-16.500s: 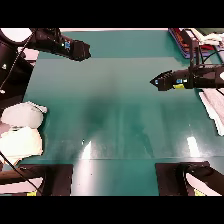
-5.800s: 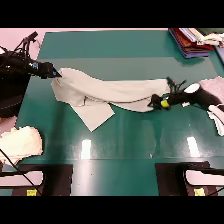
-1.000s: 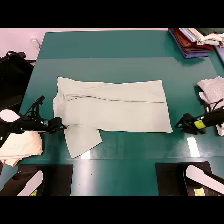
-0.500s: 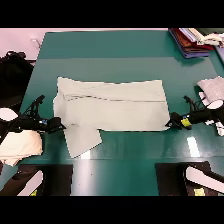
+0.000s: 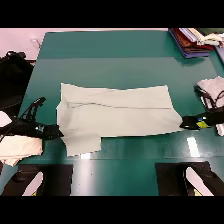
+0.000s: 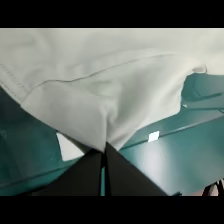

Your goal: Fold the shirts.

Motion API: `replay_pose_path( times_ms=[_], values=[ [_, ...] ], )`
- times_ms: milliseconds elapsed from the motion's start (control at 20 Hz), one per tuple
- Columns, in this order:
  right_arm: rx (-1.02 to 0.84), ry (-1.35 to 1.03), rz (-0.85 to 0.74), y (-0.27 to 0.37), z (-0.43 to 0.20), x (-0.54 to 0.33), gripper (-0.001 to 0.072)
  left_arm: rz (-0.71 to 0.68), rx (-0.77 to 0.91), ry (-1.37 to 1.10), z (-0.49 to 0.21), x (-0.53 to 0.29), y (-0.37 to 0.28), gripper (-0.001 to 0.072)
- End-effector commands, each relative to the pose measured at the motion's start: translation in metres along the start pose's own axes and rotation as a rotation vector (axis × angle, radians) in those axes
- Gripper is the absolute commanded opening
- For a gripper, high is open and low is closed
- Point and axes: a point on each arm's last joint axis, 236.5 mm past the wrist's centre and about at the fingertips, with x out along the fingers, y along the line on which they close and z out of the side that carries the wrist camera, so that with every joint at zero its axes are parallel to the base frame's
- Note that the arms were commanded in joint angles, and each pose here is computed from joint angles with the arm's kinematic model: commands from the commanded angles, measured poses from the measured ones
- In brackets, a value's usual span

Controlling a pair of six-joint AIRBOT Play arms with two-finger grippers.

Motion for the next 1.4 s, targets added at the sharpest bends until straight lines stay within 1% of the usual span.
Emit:
replay_pose_path(
  times_ms=[0, 100, 150, 250, 400, 600, 750, 850, 900, 950, 1000, 1050, 1100, 1150, 1250, 1300, 1350],
  values=[
    [0.012, -0.064, -0.039, -0.004, -0.004, -0.021, 0.0013, 0.012, 0.019, -0.042, 0.001, -0.007, -0.007, 0.0024],
    [0.018, -0.060, -0.037, -0.005, 0.010, -0.023, 0.0012, 0.048, 0.053, -0.154, 0.031, -0.016, -0.002, 0.0023],
    [0.020, -0.061, -0.036, -0.003, 0.021, -0.024, 0.0012, 0.090, 0.066, -0.198, 0.050, -0.023, 0.004, 0.0023],
    [-0.007, -0.082, -0.035, 0.001, 0.054, -0.025, 0.0012, 0.139, 0.096, -0.232, 0.085, -0.032, 0.010, 0.0024],
    [-0.059, -0.063, -0.025, 0.014, 0.098, -0.014, 0.0012, 0.122, 0.134, -0.223, 0.141, -0.023, 0.006, 0.0025],
    [-0.046, -0.034, -0.006, 0.018, 0.145, 0.009, 0.0013, 0.124, 0.125, -0.246, 0.220, -0.005, 0.013, 0.0027],
    [-0.028, -0.040, 0.065, 0.029, 0.178, 0.021, 0.0013, 0.077, 0.125, -0.233, 0.253, 0.022, 0.014, 0.0028],
    [-0.025, -0.046, 0.083, 0.032, 0.195, 0.026, 0.0013, 0.049, 0.116, -0.249, 0.265, 0.034, 0.014, 0.0028],
    [-0.021, -0.053, 0.099, 0.033, 0.203, 0.027, 0.0025, 0.048, 0.105, -0.273, 0.272, 0.034, 0.014, 0.0029],
    [-0.024, -0.061, 0.124, 0.035, 0.209, 0.026, 0.0151, 0.048, 0.097, -0.295, 0.277, 0.031, 0.013, 0.0059],
    [-0.011, -0.066, 0.164, 0.037, 0.212, 0.025, 0.0310, 0.047, 0.102, -0.304, 0.280, 0.027, 0.011, 0.0320],
    [-0.024, -0.059, 0.204, 0.038, 0.210, 0.022, 0.0334, 0.038, 0.091, -0.293, 0.279, 0.024, 0.007, 0.0550],
    [-0.036, -0.039, 0.216, 0.033, 0.203, 0.021, 0.0371, 0.025, 0.067, -0.266, 0.273, 0.023, 0.003, 0.0535],
    [-0.034, -0.018, 0.213, 0.025, 0.194, 0.023, 0.0389, 0.000, 0.059, -0.228, 0.264, 0.025, -0.002, 0.0536],
    [0.019, 0.008, 0.219, 0.000, 0.175, 0.029, 0.0392, -0.009, 0.058, -0.176, 0.252, 0.027, -0.004, 0.0535],
    [0.070, 0.027, 0.225, -0.015, 0.165, 0.035, 0.0404, -0.012, 0.057, -0.168, 0.250, 0.028, -0.004, 0.0426],
    [0.127, 0.046, 0.236, -0.029, 0.154, 0.042, 0.0424, -0.025, 0.055, -0.165, 0.249, 0.028, -0.007, 0.0113]
  ],
)
